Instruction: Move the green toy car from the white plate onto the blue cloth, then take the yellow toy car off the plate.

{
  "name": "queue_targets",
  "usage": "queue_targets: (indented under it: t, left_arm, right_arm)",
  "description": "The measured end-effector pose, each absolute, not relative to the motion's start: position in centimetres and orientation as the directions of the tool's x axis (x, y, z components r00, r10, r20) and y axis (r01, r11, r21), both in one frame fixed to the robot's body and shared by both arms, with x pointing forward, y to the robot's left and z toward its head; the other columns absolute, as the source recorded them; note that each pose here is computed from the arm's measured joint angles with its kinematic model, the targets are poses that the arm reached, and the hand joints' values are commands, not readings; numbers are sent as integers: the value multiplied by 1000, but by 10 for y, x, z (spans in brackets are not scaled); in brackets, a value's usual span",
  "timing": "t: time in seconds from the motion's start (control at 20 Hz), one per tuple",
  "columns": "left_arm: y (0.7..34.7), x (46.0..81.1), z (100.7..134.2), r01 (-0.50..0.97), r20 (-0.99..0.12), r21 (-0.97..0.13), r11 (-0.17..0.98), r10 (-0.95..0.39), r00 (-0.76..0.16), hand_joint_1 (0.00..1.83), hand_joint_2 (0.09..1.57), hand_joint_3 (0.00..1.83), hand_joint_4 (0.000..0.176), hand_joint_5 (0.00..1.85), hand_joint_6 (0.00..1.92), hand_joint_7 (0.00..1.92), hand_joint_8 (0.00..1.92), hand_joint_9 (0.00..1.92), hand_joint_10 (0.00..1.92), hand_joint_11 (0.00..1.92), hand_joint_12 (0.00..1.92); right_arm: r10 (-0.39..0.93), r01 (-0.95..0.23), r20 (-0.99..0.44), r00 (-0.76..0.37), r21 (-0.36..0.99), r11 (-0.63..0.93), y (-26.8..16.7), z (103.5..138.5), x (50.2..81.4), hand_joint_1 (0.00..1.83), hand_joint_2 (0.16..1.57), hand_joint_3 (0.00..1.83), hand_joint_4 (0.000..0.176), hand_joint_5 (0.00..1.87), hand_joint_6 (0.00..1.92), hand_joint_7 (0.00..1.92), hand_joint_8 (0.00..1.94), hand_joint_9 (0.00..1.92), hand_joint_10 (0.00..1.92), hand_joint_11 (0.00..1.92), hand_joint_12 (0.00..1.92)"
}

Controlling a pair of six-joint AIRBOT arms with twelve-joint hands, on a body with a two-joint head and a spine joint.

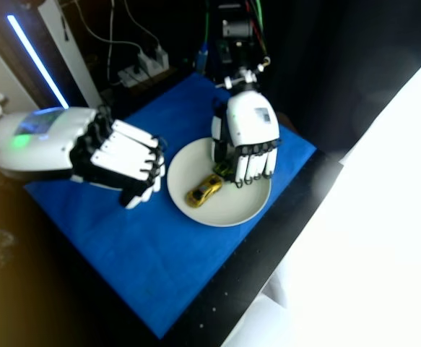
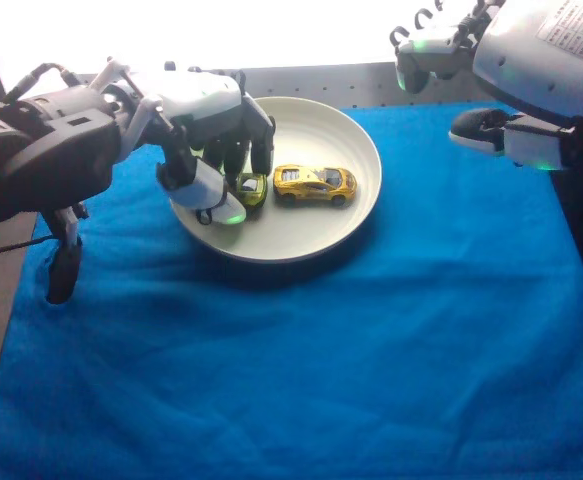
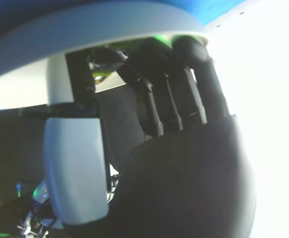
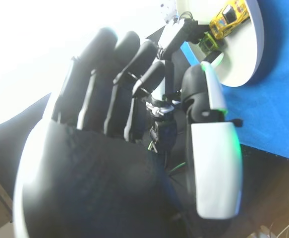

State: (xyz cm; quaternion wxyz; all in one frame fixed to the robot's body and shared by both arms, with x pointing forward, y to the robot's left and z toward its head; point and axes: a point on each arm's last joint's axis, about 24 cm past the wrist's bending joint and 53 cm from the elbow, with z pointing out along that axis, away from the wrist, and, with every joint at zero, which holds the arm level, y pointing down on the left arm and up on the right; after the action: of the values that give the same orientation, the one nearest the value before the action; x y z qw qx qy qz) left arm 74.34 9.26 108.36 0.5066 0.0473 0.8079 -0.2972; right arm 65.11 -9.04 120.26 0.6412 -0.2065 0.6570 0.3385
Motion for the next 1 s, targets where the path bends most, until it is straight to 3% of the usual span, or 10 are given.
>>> queue_targets:
  t: [0.1,0.2,0.35,0.5,0.55,0.75,0.8,0.85,0.9,1.0]
  left_arm:
    - [95,741,1090,385,-851,-435,814,-233,-470,1335,1196,0,0,795,1070,860,1344,721,1572,513,1905]
    - [98,740,1099,393,-858,-437,809,-245,-450,1342,1213,3,0,766,1275,843,1286,639,1563,266,1920]
    - [101,736,1111,409,-867,-441,799,-260,-426,1352,1188,0,0,808,1254,859,1249,726,1445,434,1877]
    - [100,721,1131,452,-884,-431,781,-265,-385,1224,1211,3,0,853,966,776,1601,790,1878,797,1919]
    - [102,715,1140,469,-892,-424,775,-268,-364,1227,1205,0,0,880,942,773,1584,654,1730,465,1921]
    - [113,685,1152,504,-903,-415,757,-277,-328,1173,1209,2,0,830,1186,781,1414,567,1512,236,1921]
    - [115,675,1156,516,-907,-410,752,-276,-318,1314,1187,0,0,839,1215,836,1225,714,1454,455,1813]
    - [117,668,1160,528,-910,-406,746,-278,-308,1314,1187,0,0,839,1215,836,1225,714,1454,455,1813]
    - [117,658,1166,543,-913,-402,737,-280,-296,1230,1177,0,0,850,1118,884,1290,808,1420,670,1790]
    - [122,638,1172,563,-916,-400,723,-290,-277,1348,1197,0,0,785,1206,812,1309,743,1473,536,1788]
  right_arm:
    - [164,-706,-982,-93,181,684,-90,1203,651,1209,1069,0,0,586,991,767,1026,702,1355,632,1802]
    - [163,-706,-982,-94,181,684,-90,1202,650,1135,1164,7,0,764,1198,772,1091,727,1368,671,1763]
    - [164,-707,-982,-93,181,684,-89,1203,650,1124,1186,0,0,820,1232,763,1149,706,1388,639,1775]
    - [164,-707,-982,-93,181,684,-90,1203,650,1125,1181,0,0,832,1216,779,1144,722,1391,654,1785]
    - [164,-706,-982,-93,181,684,-90,1203,651,1137,1166,0,0,862,1172,791,1139,729,1396,655,1789]
    - [162,-704,-982,-99,184,686,-90,1200,650,1123,1177,1,0,839,1204,778,1140,714,1421,644,1811]
    - [163,-704,-982,-99,184,686,-90,1200,650,1106,1114,0,0,655,996,751,1089,673,1372,597,1789]
    - [162,-704,-982,-99,184,686,-90,1200,650,1106,1114,0,0,655,996,751,1089,673,1372,597,1789]
    - [161,-704,-982,-100,184,686,-91,1200,650,1101,1095,0,0,626,916,739,1043,648,1339,558,1782]
    - [163,-700,-981,-106,190,688,-92,1198,650,1133,1090,0,0,629,869,769,988,658,1299,564,1770]
